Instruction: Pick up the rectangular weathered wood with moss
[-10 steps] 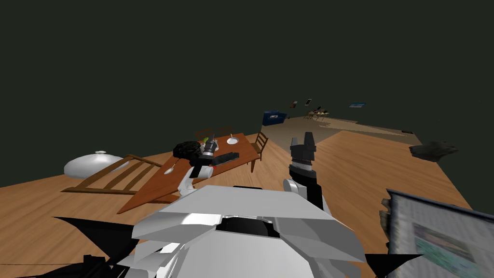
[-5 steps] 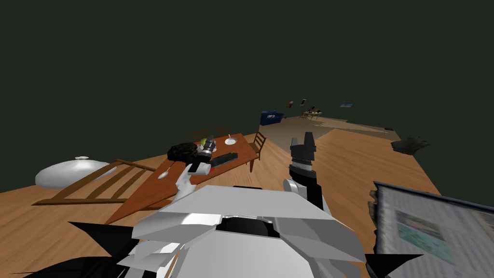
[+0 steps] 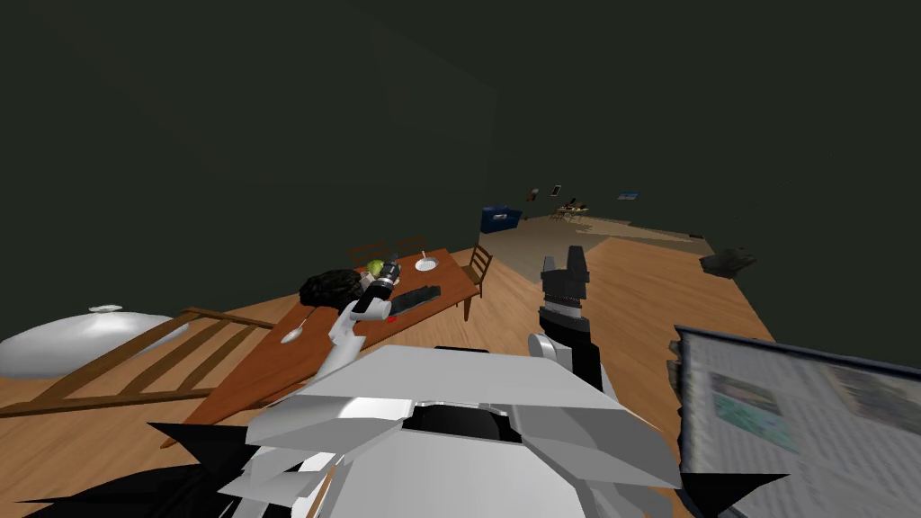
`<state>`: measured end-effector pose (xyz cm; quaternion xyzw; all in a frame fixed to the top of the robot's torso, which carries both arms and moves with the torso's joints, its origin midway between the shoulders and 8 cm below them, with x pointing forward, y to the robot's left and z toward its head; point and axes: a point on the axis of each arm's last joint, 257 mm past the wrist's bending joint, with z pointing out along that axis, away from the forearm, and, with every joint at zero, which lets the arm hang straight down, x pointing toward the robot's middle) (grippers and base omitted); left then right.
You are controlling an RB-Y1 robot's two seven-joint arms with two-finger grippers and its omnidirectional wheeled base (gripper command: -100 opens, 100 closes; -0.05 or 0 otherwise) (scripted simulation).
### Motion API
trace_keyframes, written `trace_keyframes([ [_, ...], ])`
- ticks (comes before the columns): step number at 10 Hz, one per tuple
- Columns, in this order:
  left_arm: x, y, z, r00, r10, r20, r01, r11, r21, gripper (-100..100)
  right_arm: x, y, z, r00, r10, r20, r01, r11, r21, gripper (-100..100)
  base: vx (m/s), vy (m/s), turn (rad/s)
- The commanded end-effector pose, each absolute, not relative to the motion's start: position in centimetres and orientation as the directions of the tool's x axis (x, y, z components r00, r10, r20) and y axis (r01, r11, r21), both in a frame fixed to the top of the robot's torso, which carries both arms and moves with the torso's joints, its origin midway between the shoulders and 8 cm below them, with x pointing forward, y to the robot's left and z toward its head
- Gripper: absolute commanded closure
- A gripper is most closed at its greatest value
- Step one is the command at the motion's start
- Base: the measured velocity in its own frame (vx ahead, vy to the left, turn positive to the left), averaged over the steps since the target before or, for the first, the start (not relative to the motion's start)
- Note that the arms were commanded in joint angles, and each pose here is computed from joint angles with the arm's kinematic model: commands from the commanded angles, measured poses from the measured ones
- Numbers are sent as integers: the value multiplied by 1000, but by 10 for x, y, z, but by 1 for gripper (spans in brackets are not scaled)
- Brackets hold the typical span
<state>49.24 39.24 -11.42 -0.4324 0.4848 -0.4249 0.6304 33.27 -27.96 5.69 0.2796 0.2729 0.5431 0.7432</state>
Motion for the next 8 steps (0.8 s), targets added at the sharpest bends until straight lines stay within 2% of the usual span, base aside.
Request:
trace_keyframes([
  [1,493,396,-122,171,-955,-244,81,260,-962,-100,333,-280,57,261,960,-102,-655,254,712,0,2,7,-1],
  [4,508,437,-146,203,-950,-238,-35,236,-971,-100,333,-280,57,261,960,-102,-655,254,712,0,3,10,-141],
  [7,507,440,-159,204,-950,-238,-88,225,-970,-100,333,-280,57,261,960,-102,-655,254,712,0,1,8,-23],
  [8,512,461,-167,225,-947,-231,-134,205,-970,-100,333,-280,57,261,960,-102,-655,254,712,0,2,3,-167],
])
